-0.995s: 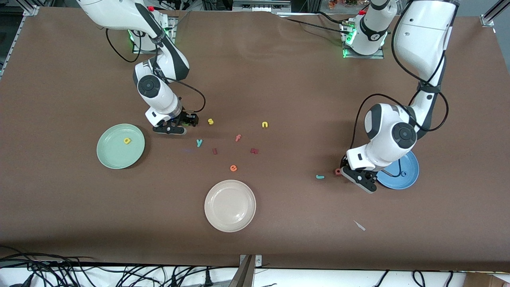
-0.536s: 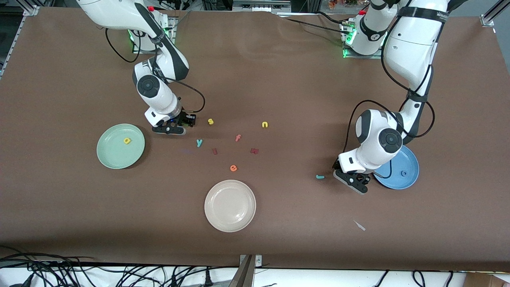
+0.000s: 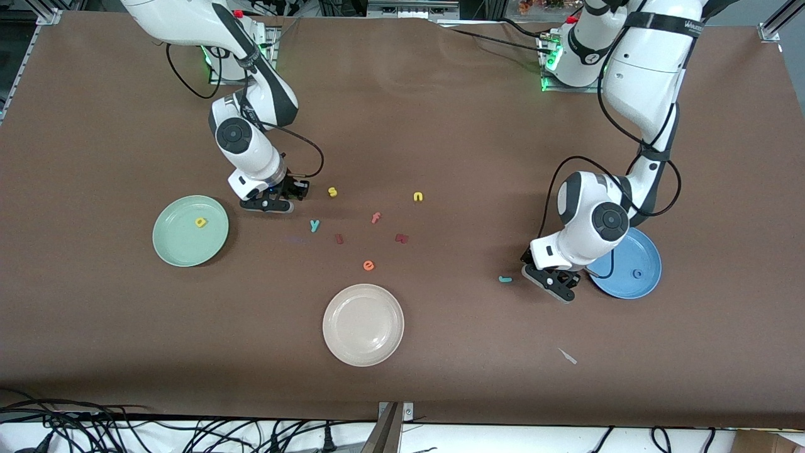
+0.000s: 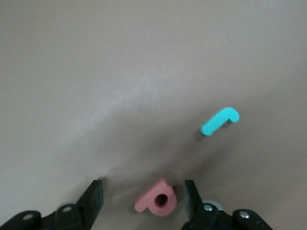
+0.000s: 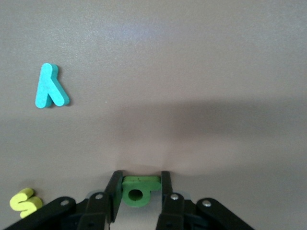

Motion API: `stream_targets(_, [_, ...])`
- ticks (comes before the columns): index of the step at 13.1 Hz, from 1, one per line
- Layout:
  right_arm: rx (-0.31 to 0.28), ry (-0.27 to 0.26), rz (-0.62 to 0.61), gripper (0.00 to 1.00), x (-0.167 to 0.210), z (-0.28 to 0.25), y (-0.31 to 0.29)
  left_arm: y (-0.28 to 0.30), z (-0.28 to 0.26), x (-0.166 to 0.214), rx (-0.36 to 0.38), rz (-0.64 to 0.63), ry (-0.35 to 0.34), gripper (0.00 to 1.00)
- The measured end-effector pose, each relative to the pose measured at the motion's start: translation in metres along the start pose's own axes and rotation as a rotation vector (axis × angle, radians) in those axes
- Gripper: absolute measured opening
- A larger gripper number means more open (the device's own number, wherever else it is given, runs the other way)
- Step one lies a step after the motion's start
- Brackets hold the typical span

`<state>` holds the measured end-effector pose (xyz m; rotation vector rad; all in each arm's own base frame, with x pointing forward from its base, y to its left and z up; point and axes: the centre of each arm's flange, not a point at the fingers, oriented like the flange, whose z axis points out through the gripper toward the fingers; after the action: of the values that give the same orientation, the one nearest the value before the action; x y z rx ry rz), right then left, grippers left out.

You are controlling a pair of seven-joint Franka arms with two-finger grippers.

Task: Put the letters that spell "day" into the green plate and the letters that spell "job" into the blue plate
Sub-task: 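Drop the green letter and pink p onto their plates with both grippers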

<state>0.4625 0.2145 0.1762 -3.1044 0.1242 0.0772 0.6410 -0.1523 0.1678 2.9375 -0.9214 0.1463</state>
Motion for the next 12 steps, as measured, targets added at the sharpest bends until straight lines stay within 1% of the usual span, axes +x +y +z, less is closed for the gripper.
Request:
stream_targets(1, [-0.012, -0.016, 0.003, 0.37, 0.005, -0.003, 0.001, 0.001, 0.001, -0.001, -0.001, 0.000, -0.002, 0.77])
stream_targets(3, [-0.042, -0.026, -0.015, 0.37, 0.022, -0.018, 0.006, 0.001, 0.001, -0.001, -0.001, 0.001, -0.002, 0.78])
stream_targets(5, [-0.084, -0.034, -0.060, 0.37, 0.044, -0.036, 0.023, 0.001, 0.001, -0.001, 0.000, 0.001, -0.002, 0.75])
stream_targets(6, [-0.099, -0.042, -0.089, 0.37, 0.055, -0.044, 0.035, 0.000, 0.000, -0.001, 0.001, 0.000, -0.001, 0.67])
stream_targets(7, [-0.110, -0.046, -0.122, 0.37, 0.066, -0.051, 0.050, 0.001, 0.000, -0.001, 0.001, 0.001, -0.001, 0.67])
stream_targets(8, [-0.118, -0.045, -0.155, 0.37, 0.075, -0.055, 0.068, 0.001, -0.001, 0.000, 0.002, 0.002, 0.001, 0.57])
stream_targets(9, [-0.125, -0.045, -0.184, 0.37, 0.082, -0.057, 0.086, 0.002, -0.003, 0.001, 0.002, 0.003, 0.003, 0.45])
stream_targets(10, [-0.131, -0.045, -0.210, 0.37, 0.087, -0.058, 0.101, 0.003, -0.005, 0.002, 0.002, 0.006, 0.005, 0.38])
stream_targets(12, [-0.140, -0.040, -0.255, 0.37, 0.098, -0.063, 0.126, 0.004, -0.005, 0.002, 0.002, 0.008, 0.004, 0.38])
